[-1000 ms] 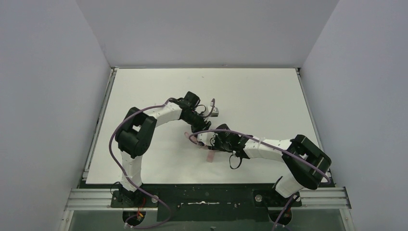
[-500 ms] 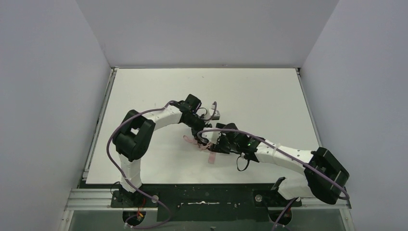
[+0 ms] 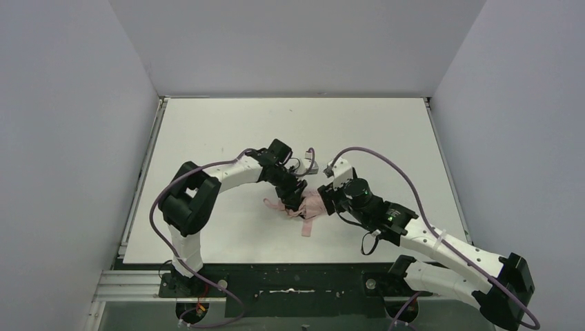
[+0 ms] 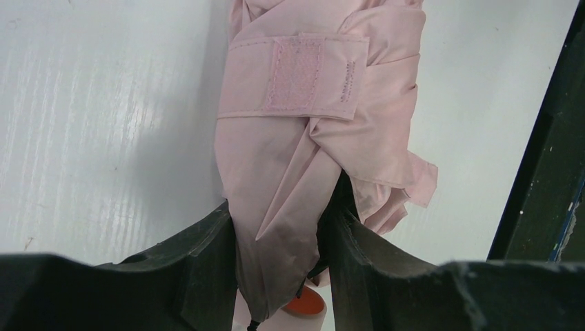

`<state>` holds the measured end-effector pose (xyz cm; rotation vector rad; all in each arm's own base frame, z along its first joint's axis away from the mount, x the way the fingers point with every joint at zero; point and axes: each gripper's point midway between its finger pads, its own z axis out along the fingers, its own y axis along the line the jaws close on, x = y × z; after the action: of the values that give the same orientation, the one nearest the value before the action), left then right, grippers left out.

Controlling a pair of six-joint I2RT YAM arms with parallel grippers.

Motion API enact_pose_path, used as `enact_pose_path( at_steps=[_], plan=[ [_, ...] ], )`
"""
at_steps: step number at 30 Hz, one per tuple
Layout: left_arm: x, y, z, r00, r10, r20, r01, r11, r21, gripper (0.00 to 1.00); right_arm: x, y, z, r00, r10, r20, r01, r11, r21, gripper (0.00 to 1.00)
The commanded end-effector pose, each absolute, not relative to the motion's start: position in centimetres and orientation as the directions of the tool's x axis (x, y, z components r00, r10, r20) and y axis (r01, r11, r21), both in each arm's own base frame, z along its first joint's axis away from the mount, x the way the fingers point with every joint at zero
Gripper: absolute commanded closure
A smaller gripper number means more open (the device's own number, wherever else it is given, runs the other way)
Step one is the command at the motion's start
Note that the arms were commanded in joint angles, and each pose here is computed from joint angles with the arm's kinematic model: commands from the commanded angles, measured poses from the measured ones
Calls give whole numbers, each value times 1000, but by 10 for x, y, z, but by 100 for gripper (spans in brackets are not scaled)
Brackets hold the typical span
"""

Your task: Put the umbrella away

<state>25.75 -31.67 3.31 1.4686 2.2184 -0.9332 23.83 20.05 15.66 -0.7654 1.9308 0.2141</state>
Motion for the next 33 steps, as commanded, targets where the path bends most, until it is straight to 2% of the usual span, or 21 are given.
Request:
enact_pose_path(
  at_steps=[1,3,6,13,16,19,26,30,33],
  plan=[
    [260,-298,17,-503,698,-509,864,429,-265,100,230,178,141,-533,-43,-845,-268,956,121,38],
    [260,-301,19,-521,671,-528,850,466,-246,100,226,173,137,-553,55,-831,-198,961,195,38],
    [262,-306,21,-560,611,-560,811,542,-219,100,224,160,129,-559,264,-786,-6,947,323,40],
    [260,-307,16,-620,476,-624,695,702,-155,100,208,160,101,-625,415,-662,157,897,414,42],
    [249,-309,10,-588,517,-622,714,693,-99,100,210,175,99,-655,359,-665,80,908,412,41],
    [239,-310,5,-543,588,-599,766,639,-67,100,217,184,111,-651,228,-724,-59,936,347,36],
    [246,-307,18,-355,747,-562,891,452,39,100,231,154,136,-613,23,-790,-120,985,122,28],
    [260,-302,27,-234,805,-545,923,361,136,100,231,140,139,-616,15,-788,-121,986,114,28],
    [274,-300,33,-255,792,-554,903,400,156,100,227,129,135,-643,118,-757,-52,979,196,30]
  ],
)
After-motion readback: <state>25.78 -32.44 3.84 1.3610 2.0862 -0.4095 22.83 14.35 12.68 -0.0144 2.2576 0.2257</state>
